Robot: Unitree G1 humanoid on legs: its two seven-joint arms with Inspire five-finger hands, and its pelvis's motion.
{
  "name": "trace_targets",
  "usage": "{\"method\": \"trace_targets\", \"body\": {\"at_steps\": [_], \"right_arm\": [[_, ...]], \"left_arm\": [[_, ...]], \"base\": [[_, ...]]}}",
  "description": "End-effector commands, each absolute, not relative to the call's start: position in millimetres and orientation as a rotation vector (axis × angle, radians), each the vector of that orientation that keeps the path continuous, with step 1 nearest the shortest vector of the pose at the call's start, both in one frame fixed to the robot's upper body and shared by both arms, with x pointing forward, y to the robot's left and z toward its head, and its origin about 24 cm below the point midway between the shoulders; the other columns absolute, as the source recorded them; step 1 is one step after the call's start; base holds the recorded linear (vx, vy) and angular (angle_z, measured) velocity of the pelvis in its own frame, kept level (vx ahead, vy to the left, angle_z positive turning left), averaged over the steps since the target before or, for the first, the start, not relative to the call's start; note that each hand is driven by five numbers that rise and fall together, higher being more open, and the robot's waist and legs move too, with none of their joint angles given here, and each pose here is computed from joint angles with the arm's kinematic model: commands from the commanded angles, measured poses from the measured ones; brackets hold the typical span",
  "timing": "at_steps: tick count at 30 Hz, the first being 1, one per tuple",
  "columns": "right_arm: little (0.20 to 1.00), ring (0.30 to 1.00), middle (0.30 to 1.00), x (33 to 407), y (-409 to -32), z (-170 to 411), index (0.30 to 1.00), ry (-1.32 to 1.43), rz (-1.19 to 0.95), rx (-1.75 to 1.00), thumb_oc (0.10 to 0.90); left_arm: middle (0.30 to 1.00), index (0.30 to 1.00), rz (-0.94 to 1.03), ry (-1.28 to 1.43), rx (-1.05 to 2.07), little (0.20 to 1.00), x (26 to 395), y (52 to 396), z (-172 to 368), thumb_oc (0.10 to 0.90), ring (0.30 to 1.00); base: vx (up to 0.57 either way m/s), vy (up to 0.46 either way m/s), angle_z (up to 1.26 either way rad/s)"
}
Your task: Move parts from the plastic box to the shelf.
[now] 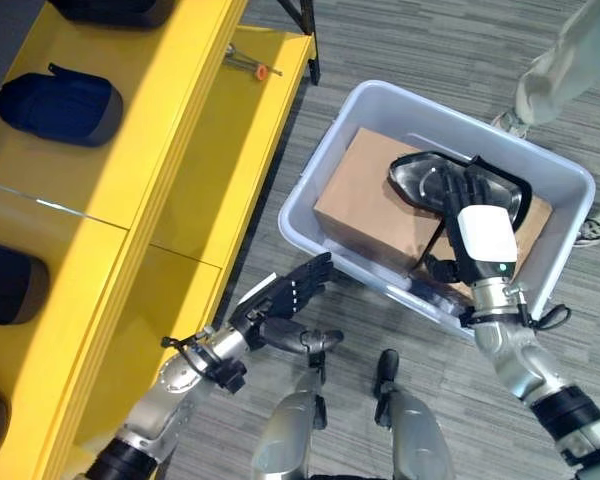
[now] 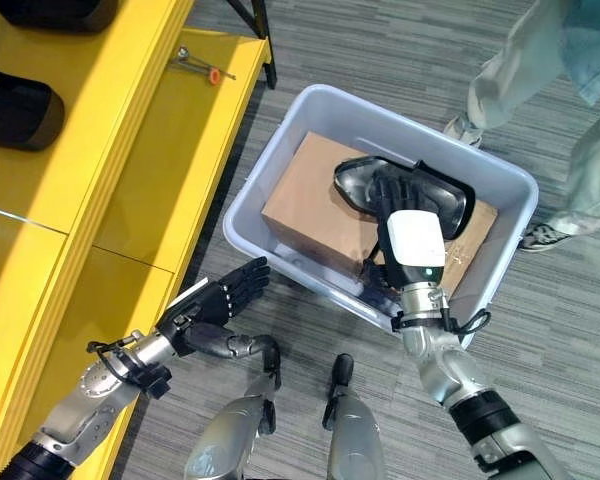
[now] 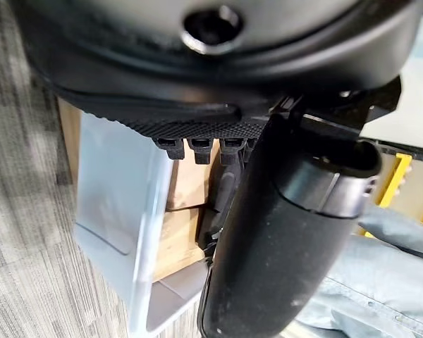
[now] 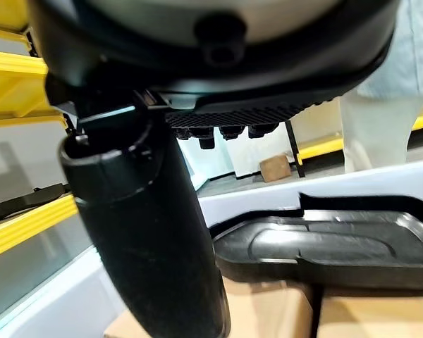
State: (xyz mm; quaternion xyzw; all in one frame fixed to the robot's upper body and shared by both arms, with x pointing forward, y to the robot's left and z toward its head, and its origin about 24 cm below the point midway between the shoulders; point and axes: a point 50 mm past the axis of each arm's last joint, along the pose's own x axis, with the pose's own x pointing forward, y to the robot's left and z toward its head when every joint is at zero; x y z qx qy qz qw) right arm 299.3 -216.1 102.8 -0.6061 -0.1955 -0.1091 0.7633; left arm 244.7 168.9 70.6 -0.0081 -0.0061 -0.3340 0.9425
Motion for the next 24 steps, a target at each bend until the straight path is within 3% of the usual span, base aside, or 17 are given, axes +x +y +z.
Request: {"method": "trace_targets", "body": {"at_steps": [1,11,24], "right_arm": [[1.0,1.0,1.0,305.6,-214.1,145.1,1.0,-0.613,-0.303,-1.339,0.9],[1.0,1.0,1.0,303.7,-244.0,143.2,1.0,-0.431,-0.312,-1.323,0.9],[1.0,1.0,1.0,357.8,-194.8,230.9,1.0,-0.602,-0.318,-1.269,0.9]], "left_arm": [[1.0,1.0,-0.742,-0.191,-0.07,1.0,236.0,156.1,95.3,0.9,1.0],[1.0,1.0,-0.758,-0.101,-0.08,1.0,231.8,158.8,85.3,0.9,1.0],[1.0,1.0,-0.793,-0.247,-0.154,1.0,253.6,129.5,110.3,0.9,1.0]], "base": [[0.04,0.006,-0.15],[0.08,-0.03,-0.07],[-0.05,0.015,-0.01]]}}
